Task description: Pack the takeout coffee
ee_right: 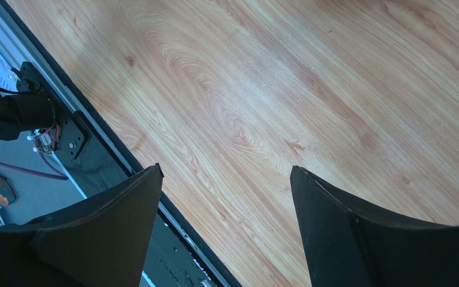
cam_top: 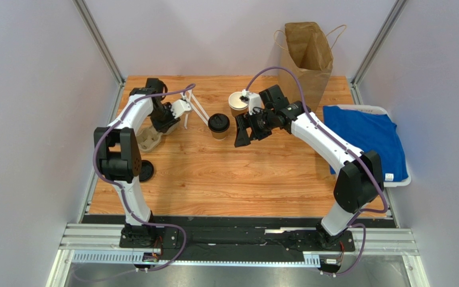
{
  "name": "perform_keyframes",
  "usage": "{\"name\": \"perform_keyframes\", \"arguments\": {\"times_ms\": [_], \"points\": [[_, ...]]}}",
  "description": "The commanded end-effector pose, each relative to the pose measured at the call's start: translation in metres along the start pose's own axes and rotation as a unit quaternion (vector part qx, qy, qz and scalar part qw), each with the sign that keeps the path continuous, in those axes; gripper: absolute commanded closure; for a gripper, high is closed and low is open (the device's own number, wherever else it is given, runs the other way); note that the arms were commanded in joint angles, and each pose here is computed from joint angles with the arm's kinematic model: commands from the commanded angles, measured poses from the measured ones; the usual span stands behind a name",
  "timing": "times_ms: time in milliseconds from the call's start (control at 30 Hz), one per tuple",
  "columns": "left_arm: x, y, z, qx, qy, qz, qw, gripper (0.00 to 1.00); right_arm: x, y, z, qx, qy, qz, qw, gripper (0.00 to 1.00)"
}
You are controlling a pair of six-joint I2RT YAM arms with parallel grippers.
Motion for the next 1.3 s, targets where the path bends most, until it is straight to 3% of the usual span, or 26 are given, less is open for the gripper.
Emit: {"name": "perform_keyframes", "arguments": {"times_ms": [0, 267, 567, 1267], "points": [[0.004, -0.005, 0.001, 0.015, 0.021, -0.009, 1.0, 0.63, -0.001, -0.011, 0.0, -0.001, -0.006, -0.015, 1.0, 0.17], [0.016, -0.006, 0.007, 0.012, 0.019, -0.004, 1.0, 0.68, 0.0, -0.011, 0.0, 0.002, -0.008, -0.014, 1.0, 0.17], [0.01, -0.01, 0.008, 0.017, 0.016, -0.015, 1.0, 1.0, 0.003, -0.011, -0.001, 0.005, -0.011, -0.012, 1.0, 0.17], [-0.044, -0.024, 0.023, 0.052, -0.057, -0.031, 0.997, 1.0, 0.0, -0.024, 0.003, 0.006, -0.021, -0.029, 0.999, 0.17]]}}
Point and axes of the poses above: each gripper's point midway between its finger pads, its own x axis out along the fingers, its own z axis along the line the jaws close on, y = z × x, the point moved 6 cm from there along -x, back along the fingers, and after that the axes turned 11 degrees about -x, right-handed, at the moved point
